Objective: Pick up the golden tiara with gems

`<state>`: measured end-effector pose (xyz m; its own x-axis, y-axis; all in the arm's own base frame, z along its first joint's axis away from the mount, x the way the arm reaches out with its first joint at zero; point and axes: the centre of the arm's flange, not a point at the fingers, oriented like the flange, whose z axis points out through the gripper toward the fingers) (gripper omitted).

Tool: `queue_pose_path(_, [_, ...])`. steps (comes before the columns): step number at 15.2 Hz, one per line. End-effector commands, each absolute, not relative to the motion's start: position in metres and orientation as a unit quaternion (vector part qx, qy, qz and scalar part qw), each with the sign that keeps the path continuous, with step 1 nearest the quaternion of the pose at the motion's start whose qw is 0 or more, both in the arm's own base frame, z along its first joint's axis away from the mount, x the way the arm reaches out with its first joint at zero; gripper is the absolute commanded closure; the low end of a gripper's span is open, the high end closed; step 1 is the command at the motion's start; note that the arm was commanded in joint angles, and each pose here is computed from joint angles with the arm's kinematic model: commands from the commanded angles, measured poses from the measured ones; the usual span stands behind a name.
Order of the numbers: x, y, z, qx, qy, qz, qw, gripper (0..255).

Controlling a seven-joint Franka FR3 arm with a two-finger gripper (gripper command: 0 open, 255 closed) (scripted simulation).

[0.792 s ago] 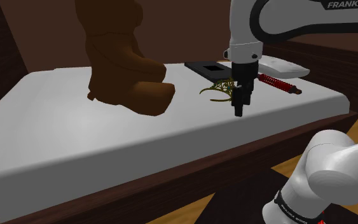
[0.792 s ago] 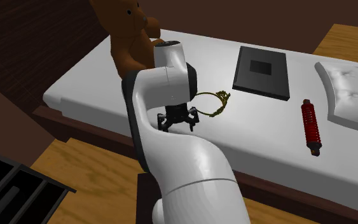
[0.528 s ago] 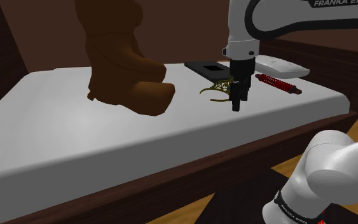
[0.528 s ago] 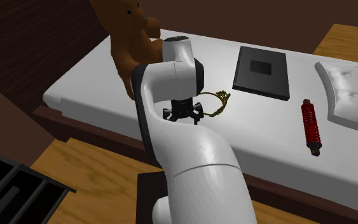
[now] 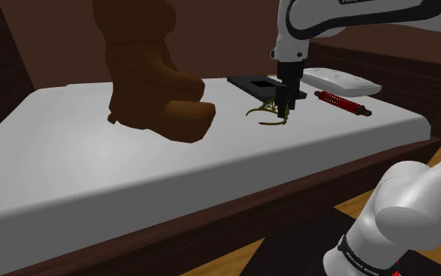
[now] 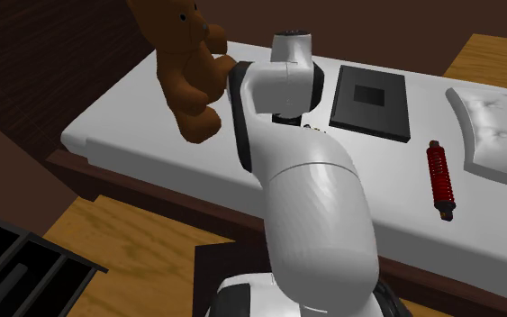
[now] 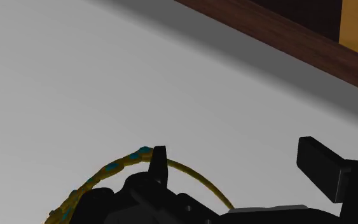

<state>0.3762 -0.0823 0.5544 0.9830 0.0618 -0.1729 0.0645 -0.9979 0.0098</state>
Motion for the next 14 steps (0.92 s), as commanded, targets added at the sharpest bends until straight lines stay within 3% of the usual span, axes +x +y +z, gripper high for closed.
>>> queue_pose_path(1, [0.39,-0.109,0.558,0.996,0.03,-0.081,0.003,0])
queue_pose_path(14, [0.472,-0.239,0.565,0.998,0.023,-0.053,-0.027,0])
